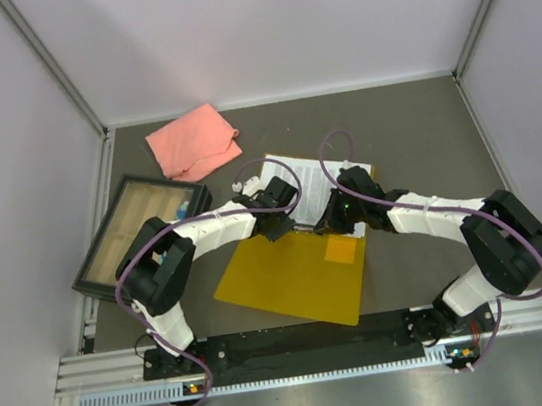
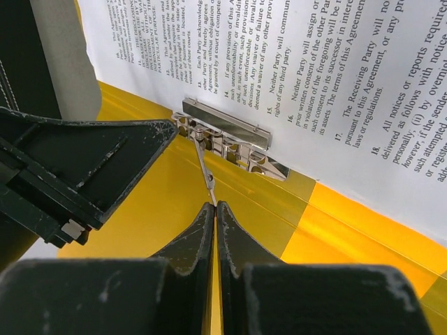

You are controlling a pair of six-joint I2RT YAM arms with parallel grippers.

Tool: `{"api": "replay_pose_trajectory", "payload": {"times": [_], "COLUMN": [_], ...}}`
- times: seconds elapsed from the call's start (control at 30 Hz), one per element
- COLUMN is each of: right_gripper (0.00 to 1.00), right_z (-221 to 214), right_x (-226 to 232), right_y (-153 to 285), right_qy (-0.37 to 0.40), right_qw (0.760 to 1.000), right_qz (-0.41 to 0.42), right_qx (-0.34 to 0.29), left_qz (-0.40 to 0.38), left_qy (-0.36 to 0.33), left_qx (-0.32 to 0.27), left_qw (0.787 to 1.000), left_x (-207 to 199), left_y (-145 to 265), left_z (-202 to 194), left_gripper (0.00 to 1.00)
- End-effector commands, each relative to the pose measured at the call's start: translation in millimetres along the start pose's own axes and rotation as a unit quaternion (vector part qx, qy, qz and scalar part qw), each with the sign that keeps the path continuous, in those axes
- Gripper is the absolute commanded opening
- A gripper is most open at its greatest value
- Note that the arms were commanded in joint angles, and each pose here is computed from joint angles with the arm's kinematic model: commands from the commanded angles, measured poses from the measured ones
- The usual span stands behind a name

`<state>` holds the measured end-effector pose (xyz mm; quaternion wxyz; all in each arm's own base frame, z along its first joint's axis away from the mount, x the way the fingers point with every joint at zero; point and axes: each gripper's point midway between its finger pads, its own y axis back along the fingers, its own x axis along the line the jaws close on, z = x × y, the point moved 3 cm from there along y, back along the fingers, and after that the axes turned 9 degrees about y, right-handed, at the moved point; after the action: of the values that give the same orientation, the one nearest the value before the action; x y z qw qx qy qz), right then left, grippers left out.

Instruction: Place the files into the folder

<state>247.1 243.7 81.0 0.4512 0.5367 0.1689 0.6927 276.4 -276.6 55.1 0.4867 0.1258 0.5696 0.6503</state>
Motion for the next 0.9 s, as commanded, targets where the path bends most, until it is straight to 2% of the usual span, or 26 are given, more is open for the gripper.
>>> {"api": "replay_pose_trajectory", "payload": {"times": [0.0,0.4,0.47,0.53,0.57,0.6,0.87], "right_gripper": [0.0,0.0,0.0,0.0,0.0,0.0,0.0], "right_z": [-5,-4,-5,-5,-8,-9,-9], "right_x": [-17,-18,-21,-23,-26,-27,-42], "right_y": [-5,-6,-8,-10,-13,-15,-25], "right_qy": [0.008,0.01,0.017,0.023,0.031,0.035,0.07], "right_qw": [0.999,0.999,0.999,0.999,0.998,0.998,0.995], "right_qz": [-0.035,-0.039,-0.044,-0.045,-0.048,-0.049,-0.072], "right_qx": [0.004,0.003,0.005,0.007,0.011,0.013,0.011], "left_qz": [-0.004,0.03,0.042,0.05,0.057,0.065,0.069], "left_qy": [0.026,0.032,0.031,0.018,0.01,0.004,-0.036], "left_qx": [0.001,0.013,0.011,0.002,0.001,-0.003,0.025], "left_qw": [1.0,0.999,0.999,0.999,0.998,0.998,0.997], "left_x": [-2,8,14,18,20,23,28], "left_y": [3,-18,-20,-24,-24,-27,-30], "left_z": [0,-11,-11,-9,-8,-8,-16], "left_gripper": [0.27,0.23,0.21,0.14,0.09,0.0,0.0]}}
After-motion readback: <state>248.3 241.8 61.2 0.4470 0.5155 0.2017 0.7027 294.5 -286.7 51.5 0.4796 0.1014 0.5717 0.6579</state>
